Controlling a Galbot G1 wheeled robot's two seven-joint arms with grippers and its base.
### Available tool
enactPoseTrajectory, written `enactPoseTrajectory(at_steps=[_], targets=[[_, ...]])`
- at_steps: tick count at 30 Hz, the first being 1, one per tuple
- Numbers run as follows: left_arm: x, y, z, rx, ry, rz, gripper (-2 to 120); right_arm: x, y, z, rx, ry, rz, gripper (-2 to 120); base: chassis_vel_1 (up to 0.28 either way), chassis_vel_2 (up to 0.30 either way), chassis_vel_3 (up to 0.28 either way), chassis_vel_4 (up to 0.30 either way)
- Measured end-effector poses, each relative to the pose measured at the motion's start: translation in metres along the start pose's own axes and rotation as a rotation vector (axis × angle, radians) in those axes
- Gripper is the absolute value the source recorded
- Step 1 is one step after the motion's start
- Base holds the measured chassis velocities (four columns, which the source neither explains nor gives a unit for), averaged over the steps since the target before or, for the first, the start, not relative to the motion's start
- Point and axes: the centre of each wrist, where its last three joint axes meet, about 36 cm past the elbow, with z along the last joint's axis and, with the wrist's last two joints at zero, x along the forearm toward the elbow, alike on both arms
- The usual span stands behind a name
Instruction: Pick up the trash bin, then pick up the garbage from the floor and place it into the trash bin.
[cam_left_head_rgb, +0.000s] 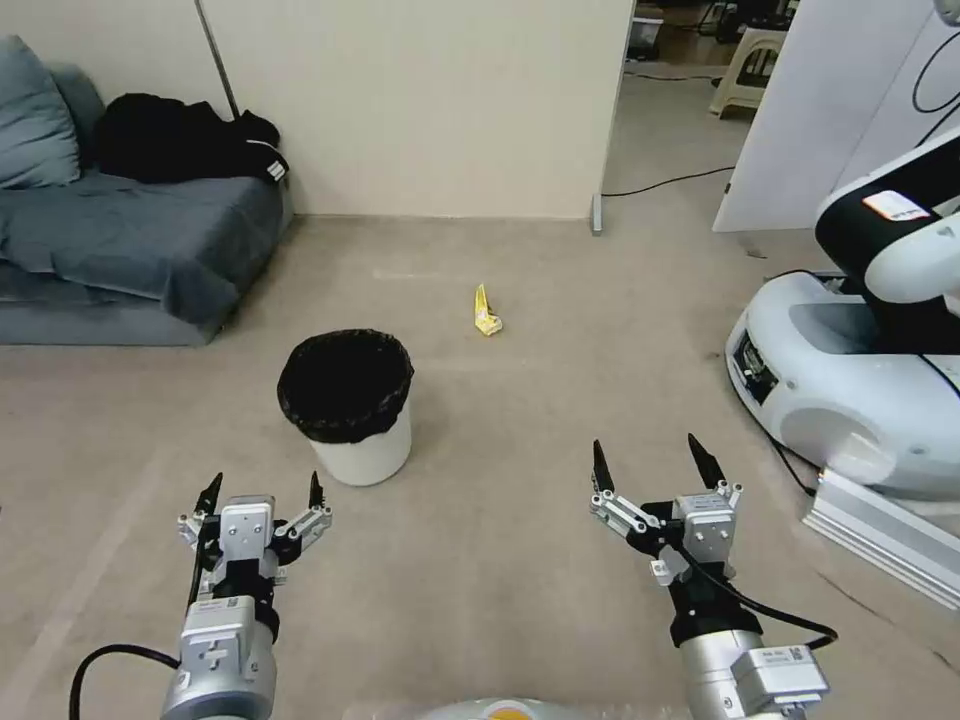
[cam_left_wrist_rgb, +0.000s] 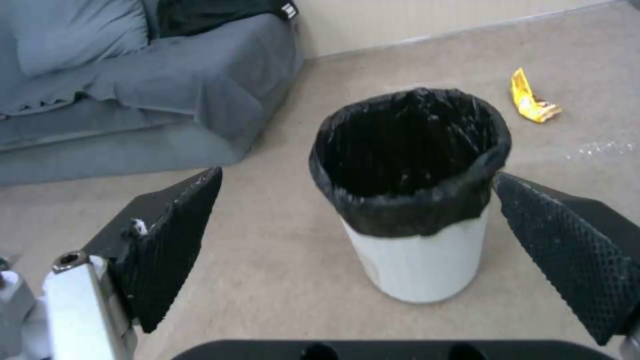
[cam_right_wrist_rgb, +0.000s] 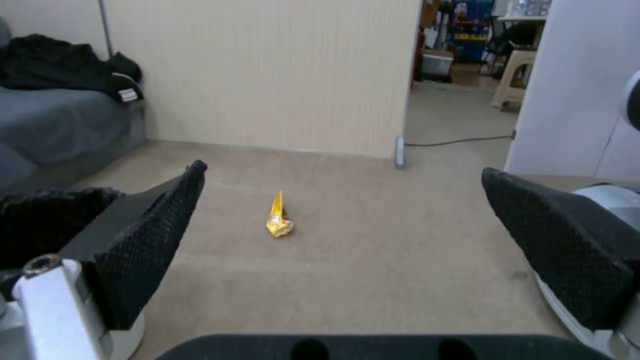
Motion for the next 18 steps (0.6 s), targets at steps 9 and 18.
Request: enactPoseTrajectory(at_steps=[9,18], targets=[[-0.0002,-0.0006,-0.0004,0.003,-0.001,-0.003,99,0.0003,-0.0003,0.0001,0.002,0.001,0.000,100,-0.160,0.158,0.158,-0.165],[-0.0002,-0.0006,-0.0004,0.004,0.000,-0.005,99,0.0002,-0.0002,0.0013,0.005,0.004,-0.001,100,-0.157,0.164,0.173,-0.159]])
